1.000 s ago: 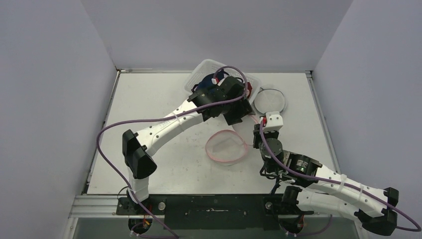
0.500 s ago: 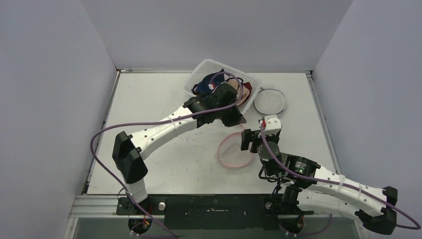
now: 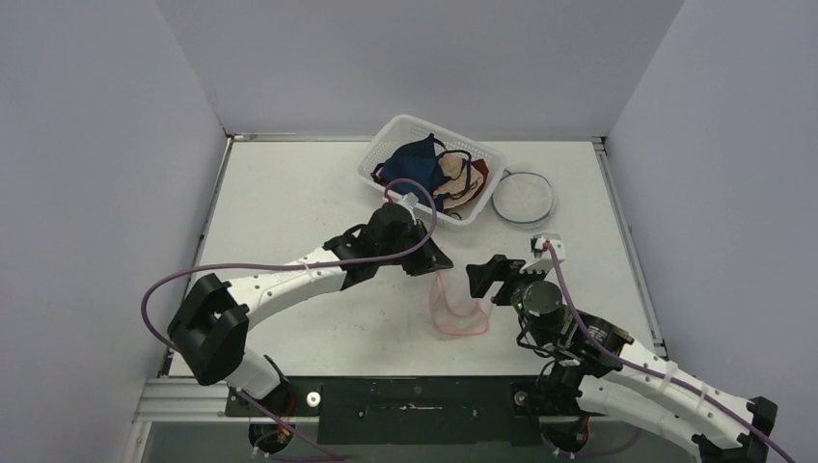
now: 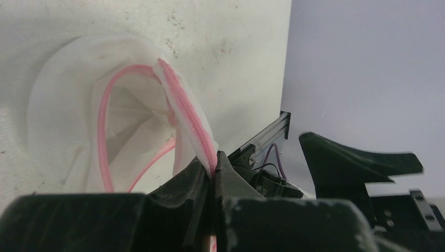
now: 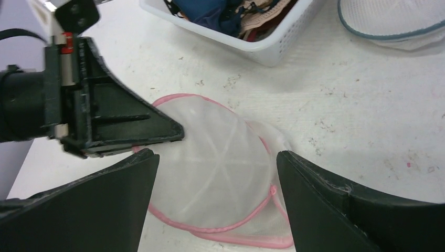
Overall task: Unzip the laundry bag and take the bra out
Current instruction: Close the laundry bag at the center of the board.
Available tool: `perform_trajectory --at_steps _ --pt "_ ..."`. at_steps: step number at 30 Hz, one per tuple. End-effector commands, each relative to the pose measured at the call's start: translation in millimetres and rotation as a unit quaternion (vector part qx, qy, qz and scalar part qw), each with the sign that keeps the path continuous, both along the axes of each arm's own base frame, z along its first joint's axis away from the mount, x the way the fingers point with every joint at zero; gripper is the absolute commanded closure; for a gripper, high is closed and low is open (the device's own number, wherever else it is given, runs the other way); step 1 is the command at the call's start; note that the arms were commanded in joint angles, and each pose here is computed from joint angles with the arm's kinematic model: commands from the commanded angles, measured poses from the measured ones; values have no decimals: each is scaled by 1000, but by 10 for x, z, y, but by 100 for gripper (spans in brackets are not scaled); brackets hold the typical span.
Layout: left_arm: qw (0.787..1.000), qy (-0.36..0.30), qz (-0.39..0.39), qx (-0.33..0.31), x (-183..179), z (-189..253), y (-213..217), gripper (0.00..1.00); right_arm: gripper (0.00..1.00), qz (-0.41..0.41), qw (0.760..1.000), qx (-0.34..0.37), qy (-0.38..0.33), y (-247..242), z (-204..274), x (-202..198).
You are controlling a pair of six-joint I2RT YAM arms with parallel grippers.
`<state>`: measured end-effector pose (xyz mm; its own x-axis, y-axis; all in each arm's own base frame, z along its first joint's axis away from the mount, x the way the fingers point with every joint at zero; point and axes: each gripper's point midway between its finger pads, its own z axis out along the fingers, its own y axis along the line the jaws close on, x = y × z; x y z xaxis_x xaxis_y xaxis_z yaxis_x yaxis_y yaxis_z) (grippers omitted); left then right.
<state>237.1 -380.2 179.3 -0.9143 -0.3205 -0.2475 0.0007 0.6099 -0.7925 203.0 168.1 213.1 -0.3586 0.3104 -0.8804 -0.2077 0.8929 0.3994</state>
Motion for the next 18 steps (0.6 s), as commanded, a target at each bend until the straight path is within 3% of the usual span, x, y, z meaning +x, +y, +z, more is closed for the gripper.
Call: perform_trajectory --at_steps 1,10,18 --pt "987 -91 -41 -122 27 646 -127 100 14 13 998 44 36 65 -133 110" --pt "965 -123 -63 -222 -292 624 55 100 17 93 981 130 113 -40 -570 294" --pt "956 -145 -66 -248 -467 353 186 100 20 137 963 190 136 18 -768 200"
